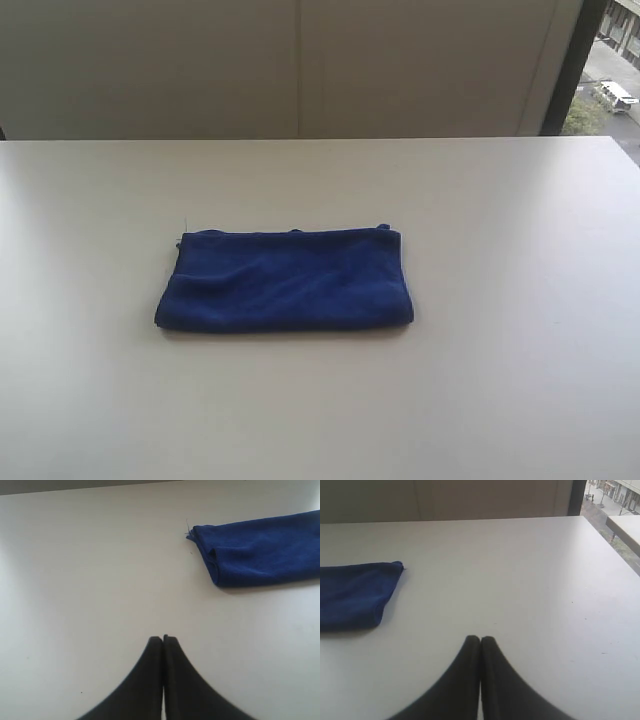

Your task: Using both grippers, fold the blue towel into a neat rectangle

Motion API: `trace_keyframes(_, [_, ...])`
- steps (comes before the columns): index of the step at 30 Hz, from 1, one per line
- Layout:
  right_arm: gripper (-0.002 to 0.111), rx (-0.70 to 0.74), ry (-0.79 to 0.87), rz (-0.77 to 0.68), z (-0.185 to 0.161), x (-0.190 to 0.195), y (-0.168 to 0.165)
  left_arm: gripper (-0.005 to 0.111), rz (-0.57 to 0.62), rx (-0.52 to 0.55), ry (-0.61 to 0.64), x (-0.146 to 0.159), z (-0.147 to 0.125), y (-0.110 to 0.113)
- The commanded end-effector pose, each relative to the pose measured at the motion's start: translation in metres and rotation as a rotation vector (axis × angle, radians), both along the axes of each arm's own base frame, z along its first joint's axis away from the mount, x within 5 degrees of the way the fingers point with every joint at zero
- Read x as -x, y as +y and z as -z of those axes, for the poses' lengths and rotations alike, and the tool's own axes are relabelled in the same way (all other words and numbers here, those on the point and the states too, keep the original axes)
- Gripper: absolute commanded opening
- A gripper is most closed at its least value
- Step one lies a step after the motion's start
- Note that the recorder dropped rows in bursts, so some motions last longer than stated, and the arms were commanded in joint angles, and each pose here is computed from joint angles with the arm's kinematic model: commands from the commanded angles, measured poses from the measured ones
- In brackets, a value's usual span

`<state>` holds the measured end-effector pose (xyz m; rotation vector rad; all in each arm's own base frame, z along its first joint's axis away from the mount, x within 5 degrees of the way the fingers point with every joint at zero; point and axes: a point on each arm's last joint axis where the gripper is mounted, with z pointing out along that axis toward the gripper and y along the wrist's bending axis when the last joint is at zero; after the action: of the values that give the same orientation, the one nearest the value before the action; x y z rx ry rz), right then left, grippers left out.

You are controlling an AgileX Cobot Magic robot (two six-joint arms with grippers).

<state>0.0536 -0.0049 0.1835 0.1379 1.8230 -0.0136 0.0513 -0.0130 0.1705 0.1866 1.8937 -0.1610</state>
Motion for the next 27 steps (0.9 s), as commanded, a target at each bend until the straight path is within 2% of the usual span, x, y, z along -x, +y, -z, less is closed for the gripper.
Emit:
trace_keyframes(1, [0.000,-0.001,-0.008,-0.002,0.0008,0.0002,0.0001,0.000,-0.007,0.008,0.001,0.0001,0.0013,0.0002])
trace_keyframes(27, [0.000,-0.001,-0.008,-0.002,0.0008,0.0002,0.0001,0.000,-0.064,0.009,0.001,-0.0005,0.0013,0.0031])
